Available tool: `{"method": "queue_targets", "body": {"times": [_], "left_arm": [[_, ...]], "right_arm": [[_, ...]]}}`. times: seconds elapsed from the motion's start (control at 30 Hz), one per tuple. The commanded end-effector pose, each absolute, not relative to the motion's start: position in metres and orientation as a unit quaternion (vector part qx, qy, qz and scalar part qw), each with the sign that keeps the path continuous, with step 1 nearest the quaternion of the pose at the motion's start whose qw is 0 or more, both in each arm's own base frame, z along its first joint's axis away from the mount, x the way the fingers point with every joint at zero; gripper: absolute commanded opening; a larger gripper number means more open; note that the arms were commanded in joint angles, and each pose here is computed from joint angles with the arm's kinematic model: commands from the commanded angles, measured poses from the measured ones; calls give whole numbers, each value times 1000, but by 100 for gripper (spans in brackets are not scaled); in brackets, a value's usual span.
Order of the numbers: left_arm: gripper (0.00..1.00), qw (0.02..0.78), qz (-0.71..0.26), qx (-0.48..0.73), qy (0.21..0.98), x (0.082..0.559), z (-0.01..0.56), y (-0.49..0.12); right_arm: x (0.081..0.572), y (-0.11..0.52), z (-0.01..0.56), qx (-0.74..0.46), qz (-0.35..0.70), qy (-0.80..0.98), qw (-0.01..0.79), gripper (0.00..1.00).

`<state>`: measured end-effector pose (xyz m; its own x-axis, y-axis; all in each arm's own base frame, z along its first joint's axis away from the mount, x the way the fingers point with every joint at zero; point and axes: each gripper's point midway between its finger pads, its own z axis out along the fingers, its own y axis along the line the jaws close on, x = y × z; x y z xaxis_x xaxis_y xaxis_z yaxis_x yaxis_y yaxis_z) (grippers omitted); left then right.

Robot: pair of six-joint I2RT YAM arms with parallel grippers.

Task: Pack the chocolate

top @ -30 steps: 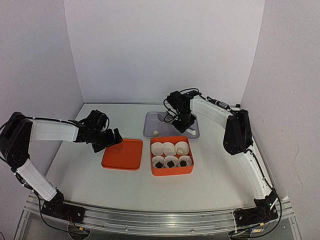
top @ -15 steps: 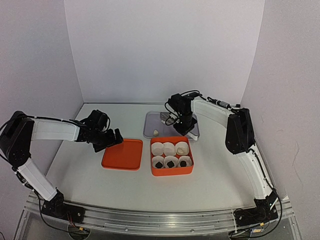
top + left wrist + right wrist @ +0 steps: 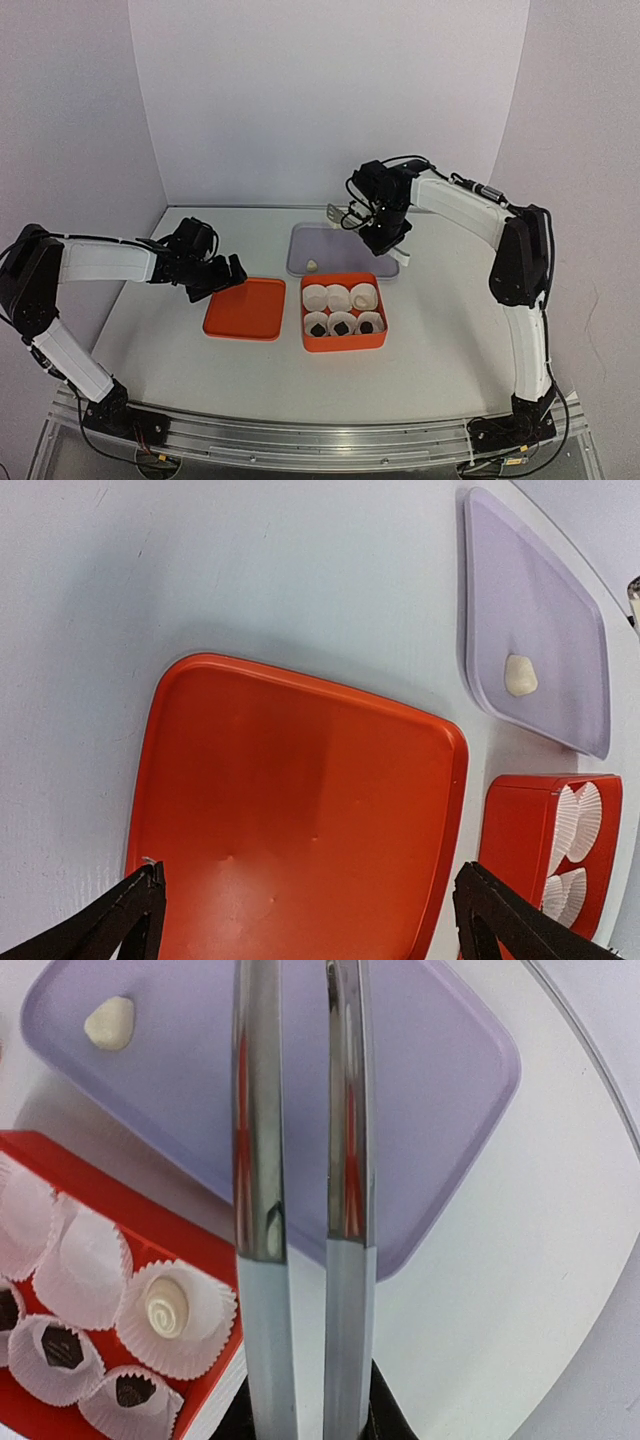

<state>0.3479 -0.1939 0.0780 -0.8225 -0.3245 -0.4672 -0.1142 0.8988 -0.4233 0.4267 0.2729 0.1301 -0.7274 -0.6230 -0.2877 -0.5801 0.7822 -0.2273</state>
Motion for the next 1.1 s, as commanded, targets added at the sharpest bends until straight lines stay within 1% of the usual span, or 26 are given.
{"method": "queue_targets", "body": {"times": [0.0,0.23,0.43,0.5,0.77,1.07], "left_arm": [[100,297,-219,-119,922,352,99,-197],[100,290,-215,-123,924,347,94,-194],[100,279,-227,-121,925,347,92,-200],[100,278,-229,-123,925,348,92,-201],[100,279,-235,-131,922,349,92,-202],[100,277,-238,-138,921,349,88,-203]], "right_arm": [[384,274,172,-315,-13,930,191,8],[293,245,164,-352,-27,924,144,8],[241,243,162,-395,-16,911,121,8],[235,245,158,-401,-15,909,113,9],[250,252,133,-405,-53,908,92,11],[257,267,117,-404,-46,910,76,17]]}}
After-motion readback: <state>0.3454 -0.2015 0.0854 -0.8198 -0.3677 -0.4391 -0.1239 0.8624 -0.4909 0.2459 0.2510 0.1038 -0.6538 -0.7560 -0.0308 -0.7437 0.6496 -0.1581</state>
